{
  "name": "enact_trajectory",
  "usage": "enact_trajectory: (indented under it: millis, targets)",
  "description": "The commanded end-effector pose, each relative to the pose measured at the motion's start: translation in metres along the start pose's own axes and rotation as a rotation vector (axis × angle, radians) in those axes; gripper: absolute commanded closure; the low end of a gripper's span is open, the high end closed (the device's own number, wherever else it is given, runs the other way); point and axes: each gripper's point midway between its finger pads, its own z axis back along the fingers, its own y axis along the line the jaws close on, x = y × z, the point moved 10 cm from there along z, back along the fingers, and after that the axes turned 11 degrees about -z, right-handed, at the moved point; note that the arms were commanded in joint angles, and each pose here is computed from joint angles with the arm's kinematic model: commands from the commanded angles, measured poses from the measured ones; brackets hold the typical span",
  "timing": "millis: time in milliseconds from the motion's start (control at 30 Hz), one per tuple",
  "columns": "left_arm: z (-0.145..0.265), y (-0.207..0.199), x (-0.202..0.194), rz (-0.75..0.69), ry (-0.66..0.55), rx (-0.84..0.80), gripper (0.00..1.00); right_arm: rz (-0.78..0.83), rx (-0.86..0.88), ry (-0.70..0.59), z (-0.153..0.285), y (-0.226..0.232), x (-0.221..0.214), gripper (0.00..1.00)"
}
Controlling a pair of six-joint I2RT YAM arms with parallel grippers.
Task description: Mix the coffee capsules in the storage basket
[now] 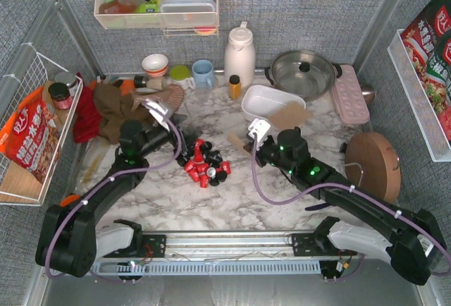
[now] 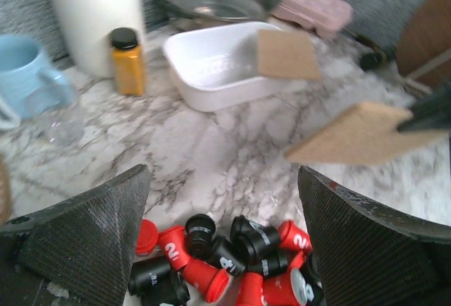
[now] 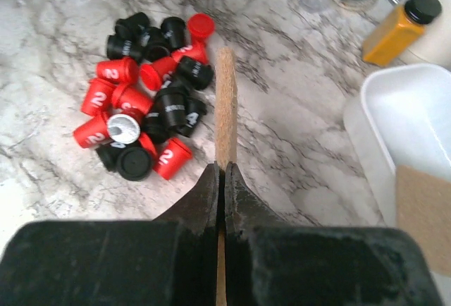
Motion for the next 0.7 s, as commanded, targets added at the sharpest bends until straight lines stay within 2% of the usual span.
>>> enact_trajectory:
  millis: [0, 167, 367, 667]
  targets:
    - [0.0, -0.025, -0.001, -0.305, -0.103, -0.218, 0.06, 0.053, 0.169, -0.135, -0.002, 0.012, 0.012, 1.0]
    - [-0.005, -0.053, -0.014, -0.36, -0.107, -0.369, 0.08, 0.062, 0.237, -0.143, 0.0, 0.017, 0.02, 1.0]
    - [-0.012, -0.065, -0.024, -0.373, -0.085, -0.511, 0.24, 0.073, 0.369, -0.163, 0.011, 0.028, 0.027, 1.0]
    - [-0.015, -0.073, -0.022, -0.38, -0.08, -0.551, 0.37, 0.072, 0.454, -0.162, 0.018, 0.035, 0.036, 1.0]
